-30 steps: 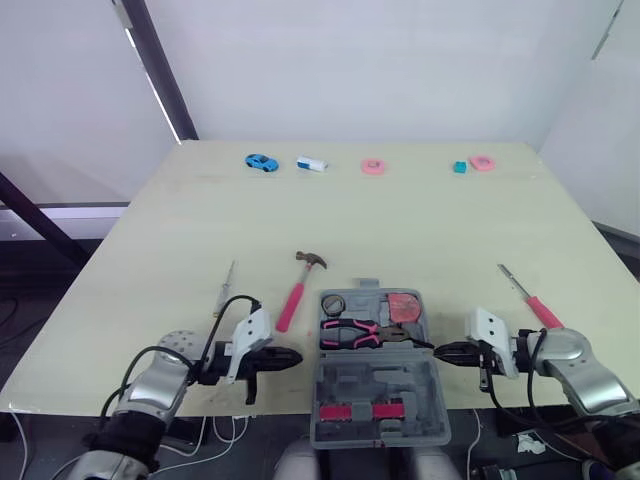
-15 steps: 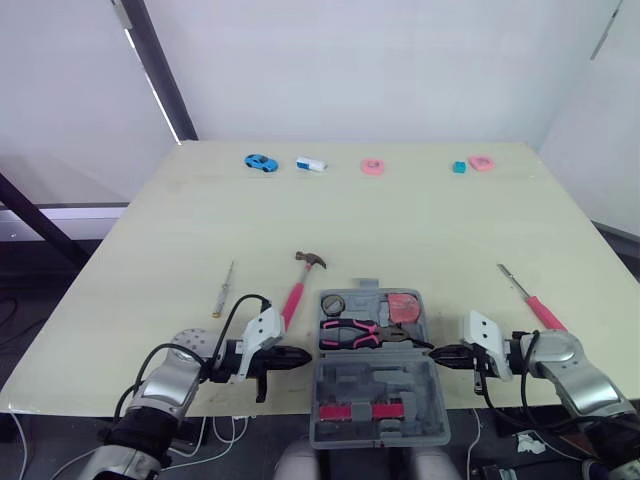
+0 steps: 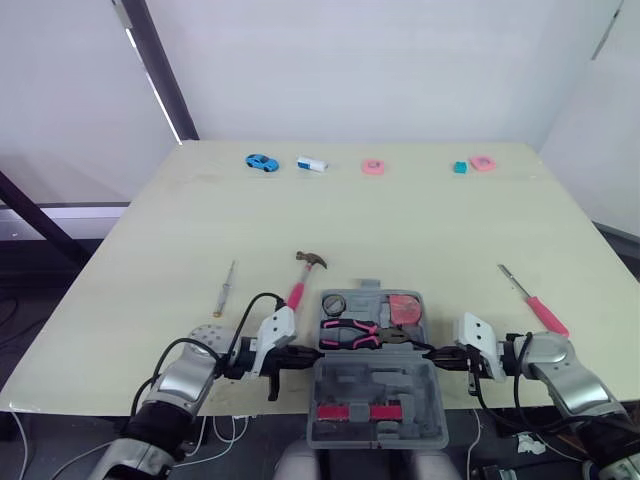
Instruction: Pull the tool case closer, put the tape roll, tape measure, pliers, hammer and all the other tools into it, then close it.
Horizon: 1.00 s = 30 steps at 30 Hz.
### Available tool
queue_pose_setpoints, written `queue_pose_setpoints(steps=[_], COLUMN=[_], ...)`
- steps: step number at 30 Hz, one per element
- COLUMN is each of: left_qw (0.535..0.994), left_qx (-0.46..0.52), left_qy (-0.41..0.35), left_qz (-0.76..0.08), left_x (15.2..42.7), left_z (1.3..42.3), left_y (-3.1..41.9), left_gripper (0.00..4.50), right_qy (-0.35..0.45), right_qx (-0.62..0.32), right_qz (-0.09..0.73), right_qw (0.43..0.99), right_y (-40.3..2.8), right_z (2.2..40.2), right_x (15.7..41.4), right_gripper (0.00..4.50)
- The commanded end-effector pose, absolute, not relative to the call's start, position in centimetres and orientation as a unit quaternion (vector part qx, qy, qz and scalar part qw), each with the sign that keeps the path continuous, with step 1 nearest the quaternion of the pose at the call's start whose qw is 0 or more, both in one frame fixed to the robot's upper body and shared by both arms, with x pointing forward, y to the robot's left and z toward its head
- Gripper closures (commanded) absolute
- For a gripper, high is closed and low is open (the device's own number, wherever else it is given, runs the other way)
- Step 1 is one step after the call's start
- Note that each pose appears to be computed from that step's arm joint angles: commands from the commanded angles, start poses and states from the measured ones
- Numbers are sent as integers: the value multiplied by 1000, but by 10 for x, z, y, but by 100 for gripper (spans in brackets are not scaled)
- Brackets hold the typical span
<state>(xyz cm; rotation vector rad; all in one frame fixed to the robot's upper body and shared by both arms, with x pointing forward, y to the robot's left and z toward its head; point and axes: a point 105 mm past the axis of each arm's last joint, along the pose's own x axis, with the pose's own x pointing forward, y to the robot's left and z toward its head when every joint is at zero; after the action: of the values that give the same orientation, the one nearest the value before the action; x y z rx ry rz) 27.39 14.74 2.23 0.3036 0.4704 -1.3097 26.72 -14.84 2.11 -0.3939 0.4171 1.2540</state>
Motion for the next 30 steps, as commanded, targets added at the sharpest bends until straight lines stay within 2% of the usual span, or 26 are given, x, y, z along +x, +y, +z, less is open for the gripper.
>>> queue_pose_setpoints(steps=[1, 10, 30], left_qw=[754, 753, 791], left_qx=[145, 141, 158], left_qy=[191, 180, 161], left_qz=[-612, -617, -569], left_x=[279, 284, 318], left_z=[29, 34, 45], left_y=[134, 125, 131], left_gripper=[438, 438, 438], right_qy=[173, 165, 123], right_qx=[-186, -186, -205], right_qz=[586, 576, 543], right_qw=[770, 779, 805], right_y=[-144, -146, -137], right_z=[27, 29, 35], right_x=[269, 274, 311], right_gripper=[441, 441, 441])
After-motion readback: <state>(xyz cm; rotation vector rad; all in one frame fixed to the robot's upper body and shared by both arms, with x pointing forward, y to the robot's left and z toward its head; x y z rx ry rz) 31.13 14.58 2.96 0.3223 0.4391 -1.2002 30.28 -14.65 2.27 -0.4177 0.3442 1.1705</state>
